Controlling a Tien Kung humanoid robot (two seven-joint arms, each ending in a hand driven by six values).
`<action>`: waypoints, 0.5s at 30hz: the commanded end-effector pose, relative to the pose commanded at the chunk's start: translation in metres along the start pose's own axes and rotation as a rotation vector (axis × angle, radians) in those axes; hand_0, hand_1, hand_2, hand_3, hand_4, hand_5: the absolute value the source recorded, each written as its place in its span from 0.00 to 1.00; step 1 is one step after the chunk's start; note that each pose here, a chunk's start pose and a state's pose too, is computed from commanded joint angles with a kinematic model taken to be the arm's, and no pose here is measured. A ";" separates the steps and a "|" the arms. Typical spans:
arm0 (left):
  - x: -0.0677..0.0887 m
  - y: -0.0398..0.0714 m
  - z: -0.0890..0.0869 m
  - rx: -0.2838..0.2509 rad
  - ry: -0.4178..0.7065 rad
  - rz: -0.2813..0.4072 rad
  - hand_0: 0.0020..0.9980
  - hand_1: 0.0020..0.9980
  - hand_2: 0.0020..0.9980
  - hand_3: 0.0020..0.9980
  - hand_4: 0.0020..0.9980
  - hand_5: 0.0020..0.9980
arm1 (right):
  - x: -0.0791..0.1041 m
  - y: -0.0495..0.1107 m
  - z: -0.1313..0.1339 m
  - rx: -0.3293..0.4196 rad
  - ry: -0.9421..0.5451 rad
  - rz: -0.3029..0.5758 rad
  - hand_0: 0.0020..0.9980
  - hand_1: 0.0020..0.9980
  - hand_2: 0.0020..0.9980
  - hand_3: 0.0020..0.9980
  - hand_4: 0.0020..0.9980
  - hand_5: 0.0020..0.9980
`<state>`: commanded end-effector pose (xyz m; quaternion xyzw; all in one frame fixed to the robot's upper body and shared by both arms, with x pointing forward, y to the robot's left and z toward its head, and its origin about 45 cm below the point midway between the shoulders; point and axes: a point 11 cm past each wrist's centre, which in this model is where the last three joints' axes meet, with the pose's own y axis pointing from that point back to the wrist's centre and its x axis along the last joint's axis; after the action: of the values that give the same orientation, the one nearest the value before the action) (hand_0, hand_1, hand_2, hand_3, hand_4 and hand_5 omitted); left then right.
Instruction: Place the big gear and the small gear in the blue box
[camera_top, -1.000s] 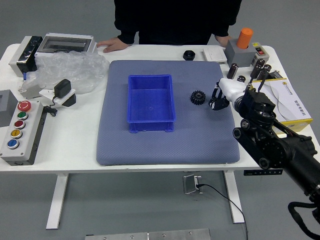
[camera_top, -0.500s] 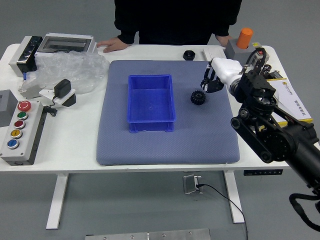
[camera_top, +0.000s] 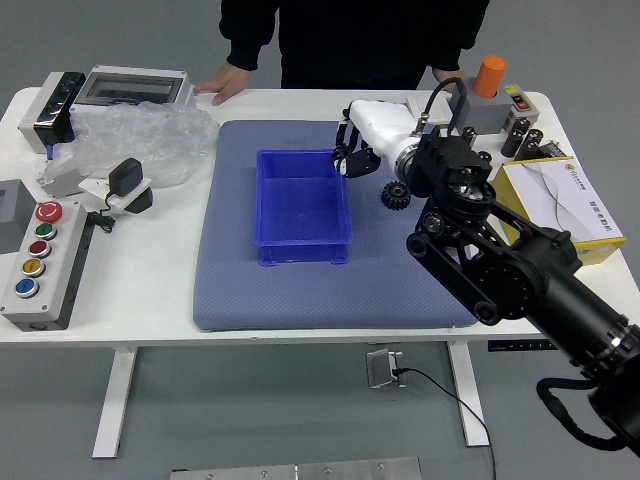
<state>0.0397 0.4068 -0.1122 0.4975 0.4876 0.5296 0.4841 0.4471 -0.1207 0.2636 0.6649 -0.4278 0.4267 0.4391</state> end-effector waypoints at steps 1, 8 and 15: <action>0.000 0.000 0.000 0.001 -0.001 0.000 0.86 0.82 0.83 0.87 0.78 0.31 | -0.002 0.000 -0.003 0.004 -0.003 -0.004 0.65 0.48 0.46 0.45 0.72 0.00; -0.001 0.000 -0.001 0.006 -0.008 -0.002 0.86 0.82 0.83 0.87 0.78 0.31 | -0.018 -0.004 -0.008 0.009 -0.018 -0.046 0.65 0.48 0.46 0.45 0.73 0.00; -0.001 0.000 -0.001 0.008 -0.013 -0.002 0.86 0.83 0.83 0.87 0.78 0.31 | -0.030 -0.006 -0.002 -0.007 -0.035 -0.114 0.61 0.55 0.64 0.81 0.82 0.27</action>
<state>0.0390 0.4055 -0.1125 0.5023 0.4870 0.5239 0.4858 0.4439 -0.1119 0.2343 0.6941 -0.3985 0.3876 0.4575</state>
